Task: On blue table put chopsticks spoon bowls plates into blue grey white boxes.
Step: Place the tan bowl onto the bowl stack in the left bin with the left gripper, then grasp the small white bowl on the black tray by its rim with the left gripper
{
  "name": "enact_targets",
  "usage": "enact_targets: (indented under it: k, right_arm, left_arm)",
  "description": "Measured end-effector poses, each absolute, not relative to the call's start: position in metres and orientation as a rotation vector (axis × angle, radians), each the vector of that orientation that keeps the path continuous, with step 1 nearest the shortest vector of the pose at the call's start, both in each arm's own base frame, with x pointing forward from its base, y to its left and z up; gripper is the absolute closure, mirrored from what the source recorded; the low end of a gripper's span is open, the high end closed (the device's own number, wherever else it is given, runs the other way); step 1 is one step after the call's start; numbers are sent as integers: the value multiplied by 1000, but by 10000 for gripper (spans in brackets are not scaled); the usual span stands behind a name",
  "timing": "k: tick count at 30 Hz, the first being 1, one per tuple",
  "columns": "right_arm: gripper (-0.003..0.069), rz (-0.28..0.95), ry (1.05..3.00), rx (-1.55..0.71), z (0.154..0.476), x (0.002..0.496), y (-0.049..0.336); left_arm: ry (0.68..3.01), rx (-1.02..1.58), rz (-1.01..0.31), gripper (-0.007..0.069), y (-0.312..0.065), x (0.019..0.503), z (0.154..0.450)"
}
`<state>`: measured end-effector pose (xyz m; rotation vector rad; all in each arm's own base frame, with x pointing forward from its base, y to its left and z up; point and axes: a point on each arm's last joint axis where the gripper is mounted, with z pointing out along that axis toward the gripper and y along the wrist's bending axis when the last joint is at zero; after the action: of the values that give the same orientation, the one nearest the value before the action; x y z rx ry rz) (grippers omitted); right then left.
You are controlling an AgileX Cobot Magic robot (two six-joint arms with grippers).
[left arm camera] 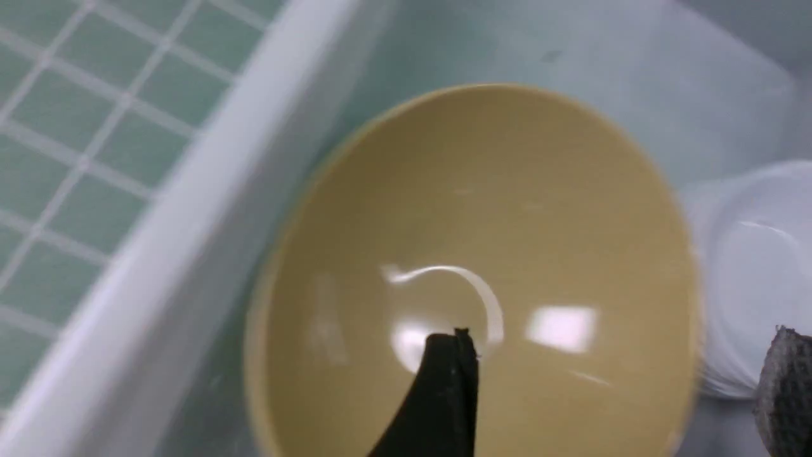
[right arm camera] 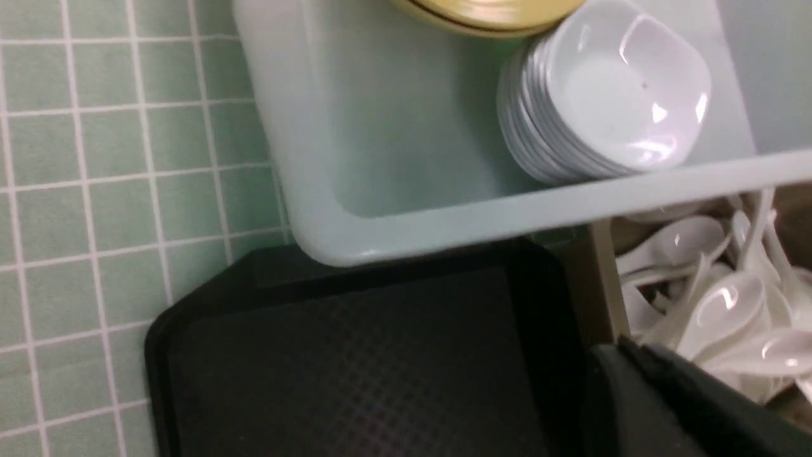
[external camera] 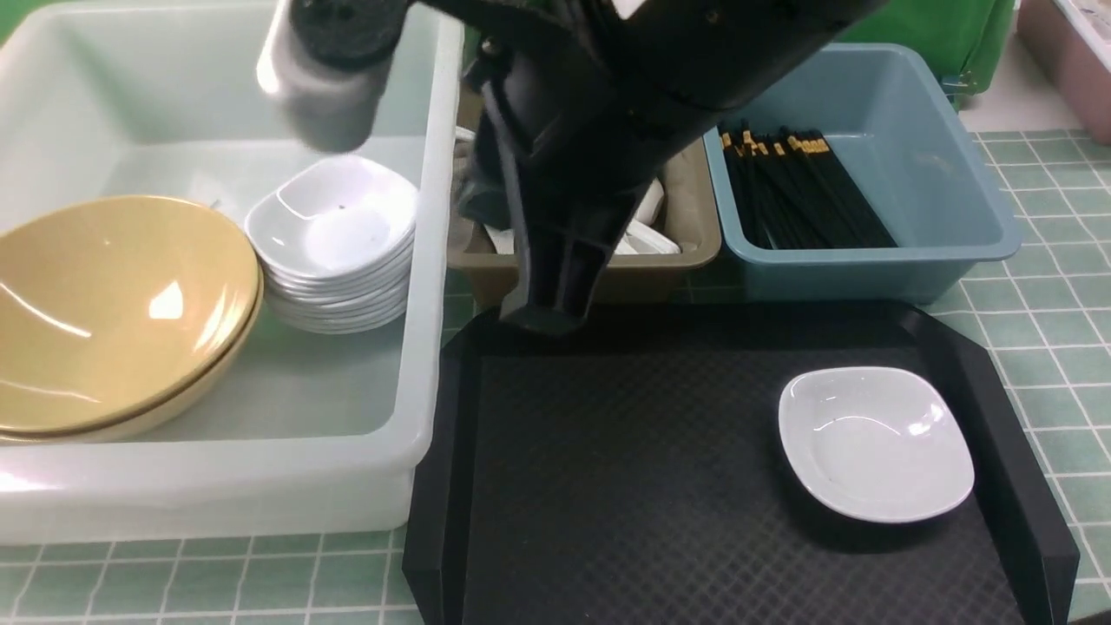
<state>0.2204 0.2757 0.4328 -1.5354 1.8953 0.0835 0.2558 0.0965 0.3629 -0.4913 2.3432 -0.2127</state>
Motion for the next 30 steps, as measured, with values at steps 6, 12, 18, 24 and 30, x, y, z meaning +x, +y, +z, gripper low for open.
enact_targets:
  k: [6,12,18,24,30]
  right_arm:
    - [610,27,2104,-1336,429,246,234]
    - [610,-18,2291,-1141,415,237,172]
    - [610,-38,2387,-1000,401,195,117]
    - [610,-43,2396,-917,389,148,81]
    - [610,-44,2404,-885,379,130,68]
  left_arm:
    - [2450,51,-402,66,-18,271,361]
    - [2534,527,-503,82,-134,271,326]
    - [2545,777,-557,82,-220,271,281]
    - [2521,945,-593,82,-297,285,253]
    - [2506,984,-609,82,-341,315,230]
